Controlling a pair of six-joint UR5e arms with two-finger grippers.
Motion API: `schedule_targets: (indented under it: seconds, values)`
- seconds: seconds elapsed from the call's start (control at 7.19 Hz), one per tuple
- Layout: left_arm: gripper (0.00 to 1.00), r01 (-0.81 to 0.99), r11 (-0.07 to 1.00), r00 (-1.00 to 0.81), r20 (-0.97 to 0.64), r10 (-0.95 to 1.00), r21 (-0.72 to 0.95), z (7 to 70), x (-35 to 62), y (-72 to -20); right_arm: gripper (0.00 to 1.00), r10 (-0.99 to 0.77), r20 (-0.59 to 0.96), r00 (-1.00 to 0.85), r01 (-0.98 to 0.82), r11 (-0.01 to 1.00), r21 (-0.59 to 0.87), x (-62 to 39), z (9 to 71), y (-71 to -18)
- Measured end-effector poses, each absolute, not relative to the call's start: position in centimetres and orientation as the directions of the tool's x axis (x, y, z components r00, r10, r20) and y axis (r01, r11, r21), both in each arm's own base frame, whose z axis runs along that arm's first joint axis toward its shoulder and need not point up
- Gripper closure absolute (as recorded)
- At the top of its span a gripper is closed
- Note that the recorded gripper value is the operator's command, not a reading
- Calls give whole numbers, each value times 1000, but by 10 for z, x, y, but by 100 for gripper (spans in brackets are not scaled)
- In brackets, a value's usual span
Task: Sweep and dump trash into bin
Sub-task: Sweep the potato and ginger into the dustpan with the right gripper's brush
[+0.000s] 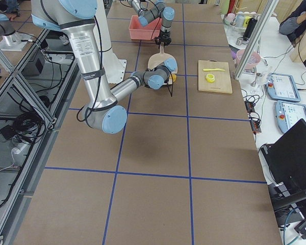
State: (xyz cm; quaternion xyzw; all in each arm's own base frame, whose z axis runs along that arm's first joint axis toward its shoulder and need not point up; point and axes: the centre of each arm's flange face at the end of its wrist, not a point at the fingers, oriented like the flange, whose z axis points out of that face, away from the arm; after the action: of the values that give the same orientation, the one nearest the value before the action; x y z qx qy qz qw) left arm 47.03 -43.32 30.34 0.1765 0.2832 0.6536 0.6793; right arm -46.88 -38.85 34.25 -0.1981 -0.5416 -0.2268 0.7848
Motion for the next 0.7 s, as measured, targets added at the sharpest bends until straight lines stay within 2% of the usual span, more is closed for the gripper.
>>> schedule_targets:
  seconds: [0.7]
  values:
    - [100, -794, 90, -10, -160, 987, 602, 304, 466, -434, 100, -144, 936, 320, 555, 829, -62, -529, 275, -387]
